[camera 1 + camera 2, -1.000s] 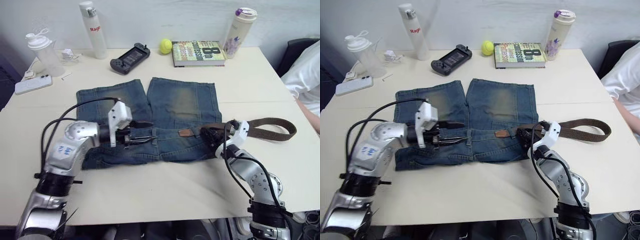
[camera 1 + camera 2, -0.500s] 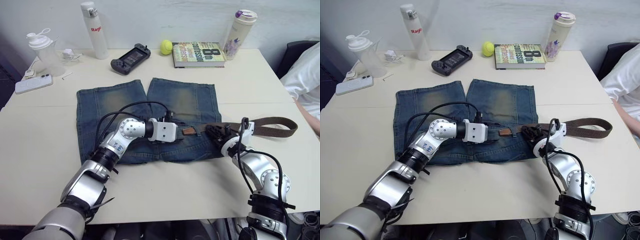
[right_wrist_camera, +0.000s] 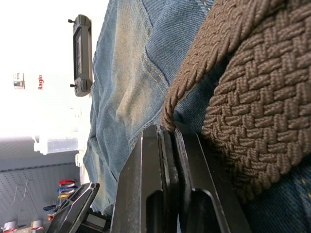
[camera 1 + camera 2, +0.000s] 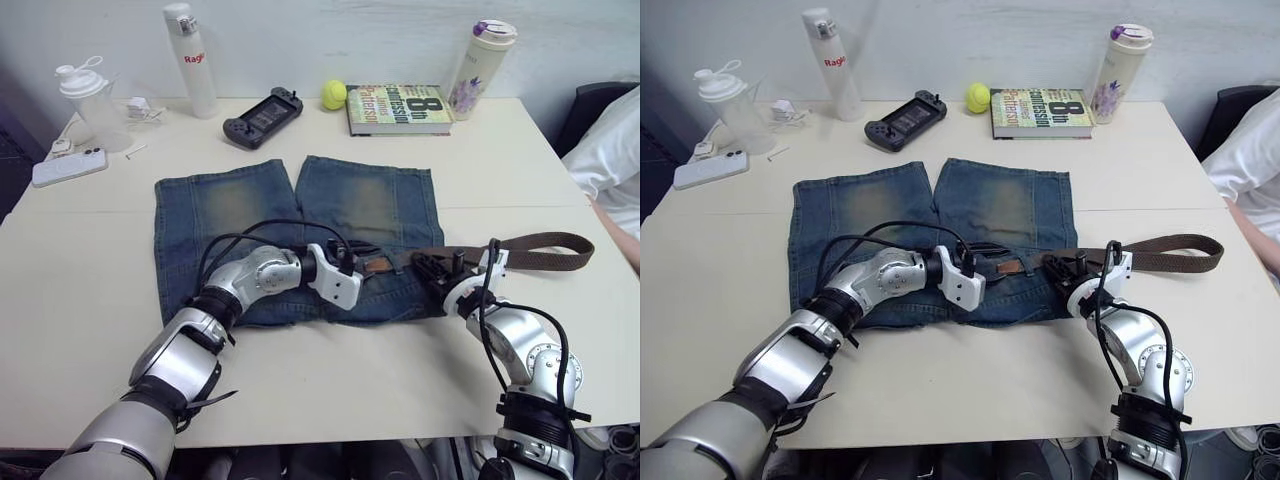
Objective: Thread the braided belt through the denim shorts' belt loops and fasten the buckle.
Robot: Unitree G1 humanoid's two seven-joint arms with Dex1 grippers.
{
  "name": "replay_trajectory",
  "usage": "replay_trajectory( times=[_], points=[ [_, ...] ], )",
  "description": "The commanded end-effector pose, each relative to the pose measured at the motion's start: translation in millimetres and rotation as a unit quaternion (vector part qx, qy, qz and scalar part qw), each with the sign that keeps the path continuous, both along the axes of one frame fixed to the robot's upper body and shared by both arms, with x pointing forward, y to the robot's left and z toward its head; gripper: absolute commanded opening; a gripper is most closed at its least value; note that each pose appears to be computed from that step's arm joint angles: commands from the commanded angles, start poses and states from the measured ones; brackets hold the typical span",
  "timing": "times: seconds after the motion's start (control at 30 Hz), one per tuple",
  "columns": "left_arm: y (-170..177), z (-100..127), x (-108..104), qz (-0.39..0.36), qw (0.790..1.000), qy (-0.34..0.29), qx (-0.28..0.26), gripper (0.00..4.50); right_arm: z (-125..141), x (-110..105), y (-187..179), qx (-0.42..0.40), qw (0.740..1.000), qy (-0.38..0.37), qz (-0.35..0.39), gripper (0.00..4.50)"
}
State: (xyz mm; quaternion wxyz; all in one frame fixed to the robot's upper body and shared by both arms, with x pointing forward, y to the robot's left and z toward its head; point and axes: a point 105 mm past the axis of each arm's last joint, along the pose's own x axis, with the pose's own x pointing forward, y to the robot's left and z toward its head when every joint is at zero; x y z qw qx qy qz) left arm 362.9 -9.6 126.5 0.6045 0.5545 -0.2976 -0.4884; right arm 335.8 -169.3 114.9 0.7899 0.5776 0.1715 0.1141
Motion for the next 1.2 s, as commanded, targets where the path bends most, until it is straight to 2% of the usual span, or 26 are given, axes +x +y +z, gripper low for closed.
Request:
replay_trajectory(
  times=[0.03, 0.2, 0.3, 0.37, 0.47, 0.67, 0.77, 0.83, 0.9, 1.0, 1.2],
  points=[
    [-4, -6, 6, 0.019, 1.0, -0.01, 0.002, 2.68, -4, -5, 15, 0.002, 1.0, 0.006, 0.029, 0.0],
    [-10, -1, 13, 0.035, 0.999, -0.021, -0.005, 2.68, -2, -5, 18, 0.002, 1.0, -0.001, 0.031, 0.0],
    [-11, -1, 14, 0.038, 0.999, -0.021, -0.003, 1.92, -1, -5, 18, 0.0, 1.0, -0.002, 0.031, 0.0],
    [-10, -4, 14, 0.037, 0.999, -0.017, 0.002, 1.04, -1, -6, 18, -0.001, 1.0, -0.003, 0.03, 0.0],
    [-9, -7, 13, 0.037, 0.999, -0.007, 0.006, 0.07, -1, -6, 17, -0.001, 1.0, -0.003, 0.029, 0.0],
    [-2, -14, 15, 0.047, 0.999, 0.002, 0.018, 0.02, 0, -6, 17, -0.001, 1.0, -0.005, 0.027, 0.0],
    [-2, -11, 15, 0.049, 0.999, 0.011, 0.004, 0.02, 0, -5, 16, 0.0, 1.0, -0.006, 0.025, 0.0],
    [0, -4, 13, 0.045, 0.998, 0.032, -0.021, 0.02, 0, -5, 17, -0.002, 1.0, -0.006, 0.025, 0.0],
    [5, 2, 8, 0.036, 0.993, 0.093, -0.057, 0.02, 1, -5, 15, -0.005, 1.0, -0.007, 0.02, 0.0],
    [17, 6, 3, 0.027, 0.986, 0.152, -0.068, 0.96, 4, -4, 13, -0.006, 1.0, -0.009, 0.014, 0.0],
    [25, 14, -5, 0.0, 0.968, 0.247, -0.044, 3.52, 7, -5, 15, 0.0, 1.0, -0.014, 0.01, 0.0]
  ],
)
